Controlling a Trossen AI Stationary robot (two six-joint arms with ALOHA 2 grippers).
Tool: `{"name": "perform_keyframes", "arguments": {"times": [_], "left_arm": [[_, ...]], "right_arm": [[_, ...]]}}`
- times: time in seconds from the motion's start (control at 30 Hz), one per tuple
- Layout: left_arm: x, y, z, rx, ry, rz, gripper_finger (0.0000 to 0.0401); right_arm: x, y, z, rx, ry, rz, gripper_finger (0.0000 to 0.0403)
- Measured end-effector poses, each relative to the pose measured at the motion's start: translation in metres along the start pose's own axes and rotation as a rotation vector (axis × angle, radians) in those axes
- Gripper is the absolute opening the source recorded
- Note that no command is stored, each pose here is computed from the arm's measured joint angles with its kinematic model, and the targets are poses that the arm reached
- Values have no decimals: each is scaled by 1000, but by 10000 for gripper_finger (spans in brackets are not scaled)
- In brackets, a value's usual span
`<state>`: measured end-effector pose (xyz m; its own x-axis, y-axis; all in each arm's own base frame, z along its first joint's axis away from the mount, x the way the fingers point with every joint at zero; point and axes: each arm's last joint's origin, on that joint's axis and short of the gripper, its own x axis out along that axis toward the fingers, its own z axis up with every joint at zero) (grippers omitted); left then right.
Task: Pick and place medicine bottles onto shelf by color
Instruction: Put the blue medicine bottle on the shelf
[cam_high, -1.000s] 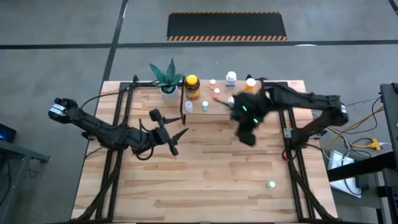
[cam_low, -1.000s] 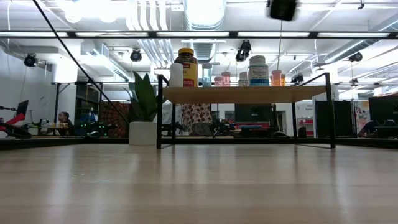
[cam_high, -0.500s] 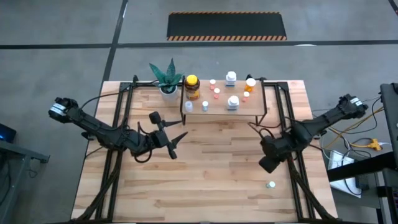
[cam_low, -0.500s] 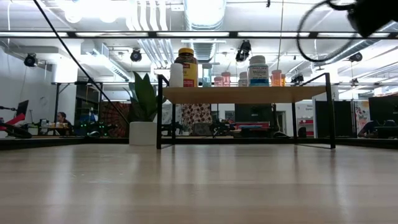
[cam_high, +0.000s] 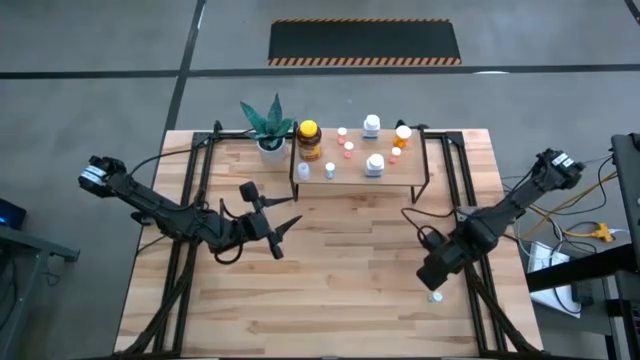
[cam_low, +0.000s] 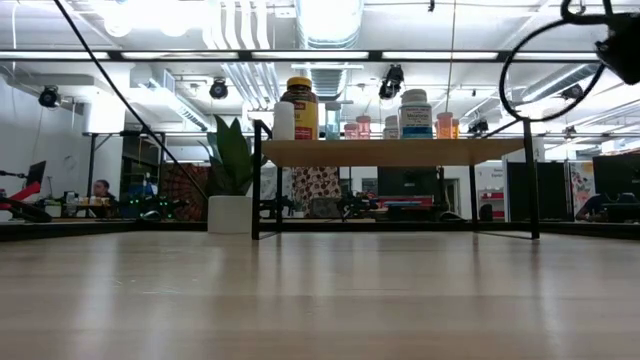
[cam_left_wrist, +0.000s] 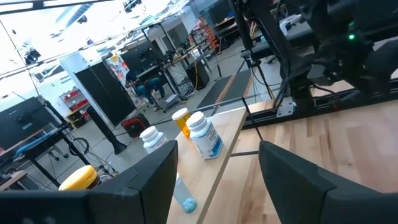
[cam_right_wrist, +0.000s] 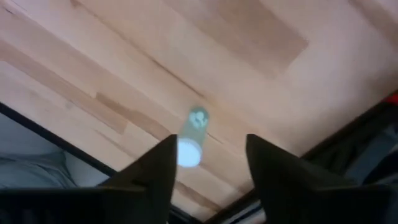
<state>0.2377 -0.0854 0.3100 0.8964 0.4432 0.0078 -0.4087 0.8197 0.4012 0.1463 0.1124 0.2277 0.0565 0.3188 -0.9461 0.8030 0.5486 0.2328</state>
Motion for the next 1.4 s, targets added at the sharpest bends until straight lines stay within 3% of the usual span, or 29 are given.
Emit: {"name": "perform_keyframes", "arguments": {"times": [0.17, 0.37, 1.0, 1.4], "left_arm": [[0, 0, 0, 3, 2, -2, 208], [0, -1, -2, 20, 15, -7, 208], [0, -1, -2, 4, 15, -6, 208], [0, -1, -2, -1, 17, -7, 208]], "right_arm": [[16, 7, -8, 24, 78, -64, 235], [36, 16, -19, 18, 94, -103, 250], [66, 28, -24, 31, 71, -153, 220], [67, 29, -24, 22, 49, -131, 142]]}}
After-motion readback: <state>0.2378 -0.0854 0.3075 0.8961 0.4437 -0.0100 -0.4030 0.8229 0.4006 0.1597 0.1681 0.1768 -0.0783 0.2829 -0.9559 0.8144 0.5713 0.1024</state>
